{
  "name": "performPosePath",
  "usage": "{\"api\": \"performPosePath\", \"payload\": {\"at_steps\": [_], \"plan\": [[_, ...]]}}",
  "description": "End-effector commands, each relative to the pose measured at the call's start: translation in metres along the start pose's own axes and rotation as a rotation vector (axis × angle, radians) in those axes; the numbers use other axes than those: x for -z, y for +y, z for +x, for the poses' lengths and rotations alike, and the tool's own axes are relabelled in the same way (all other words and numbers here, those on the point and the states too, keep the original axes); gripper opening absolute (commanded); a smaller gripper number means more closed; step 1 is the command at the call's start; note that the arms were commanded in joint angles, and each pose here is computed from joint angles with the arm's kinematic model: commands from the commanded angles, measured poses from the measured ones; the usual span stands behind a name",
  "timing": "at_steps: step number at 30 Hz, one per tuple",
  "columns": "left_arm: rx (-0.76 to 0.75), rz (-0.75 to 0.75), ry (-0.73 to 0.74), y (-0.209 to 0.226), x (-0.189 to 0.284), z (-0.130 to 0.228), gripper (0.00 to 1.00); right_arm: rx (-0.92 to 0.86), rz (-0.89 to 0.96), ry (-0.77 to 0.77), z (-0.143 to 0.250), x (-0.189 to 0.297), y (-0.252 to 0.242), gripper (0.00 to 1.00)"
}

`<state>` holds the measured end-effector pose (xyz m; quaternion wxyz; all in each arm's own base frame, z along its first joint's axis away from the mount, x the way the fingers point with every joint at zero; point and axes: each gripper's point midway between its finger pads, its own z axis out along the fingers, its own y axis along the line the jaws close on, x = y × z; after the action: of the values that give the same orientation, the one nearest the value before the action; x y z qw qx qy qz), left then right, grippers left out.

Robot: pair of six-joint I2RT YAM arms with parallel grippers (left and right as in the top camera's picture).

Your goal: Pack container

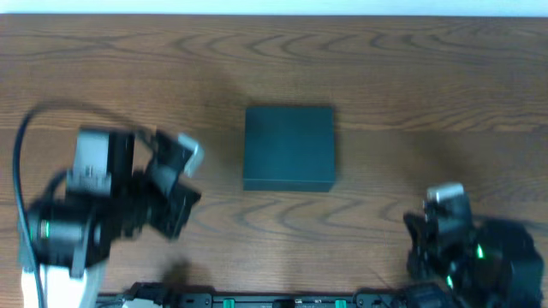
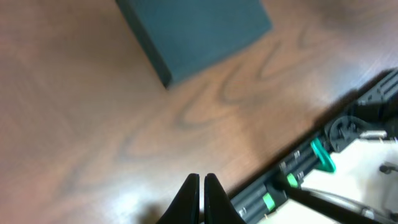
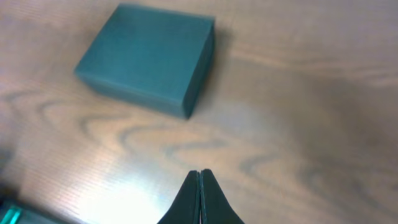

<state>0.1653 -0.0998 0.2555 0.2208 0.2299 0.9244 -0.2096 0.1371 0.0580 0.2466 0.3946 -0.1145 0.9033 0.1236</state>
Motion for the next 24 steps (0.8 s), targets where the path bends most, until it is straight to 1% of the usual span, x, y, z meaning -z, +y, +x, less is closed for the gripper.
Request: {"api": "performPosePath", "payload": {"at_steps": [1, 5, 6, 7, 8, 10, 12, 24], "plan": [[0.043, -0.013, -0.009, -0.002, -0.006, 0.029, 0.06, 0.023, -0.089, -0.023, 0.018, 0.007, 0.016, 0.02], [0.005, 0.021, -0.128, -0.016, -0.004, 0.039, 0.06, 0.048, -0.15, -0.125, 0.013, 0.021, 0.028, 0.02], [-0.005, 0.016, -0.15, -0.017, -0.001, 0.038, 0.08, 0.041, -0.16, -0.137, 0.011, 0.022, 0.03, 0.26], [-0.01, 0.013, -0.162, -0.018, 0.0, 0.038, 0.3, 0.012, -0.161, -0.138, 0.01, 0.022, 0.03, 0.52], [-0.012, 0.012, -0.171, -0.018, 0.001, 0.037, 0.96, -0.025, -0.163, -0.138, 0.009, 0.022, 0.03, 0.99], [0.019, 0.015, -0.167, -0.019, 0.001, 0.038, 0.95, -0.076, -0.167, -0.133, 0.009, 0.022, 0.03, 0.99], [0.05, 0.015, -0.145, -0.018, 0.0, 0.044, 0.96, -0.077, -0.166, -0.131, 0.01, 0.022, 0.03, 0.99], [0.053, -0.002, -0.138, -0.016, 0.0, 0.045, 0.95, -0.099, -0.176, -0.097, 0.017, 0.021, 0.031, 0.99]]}}
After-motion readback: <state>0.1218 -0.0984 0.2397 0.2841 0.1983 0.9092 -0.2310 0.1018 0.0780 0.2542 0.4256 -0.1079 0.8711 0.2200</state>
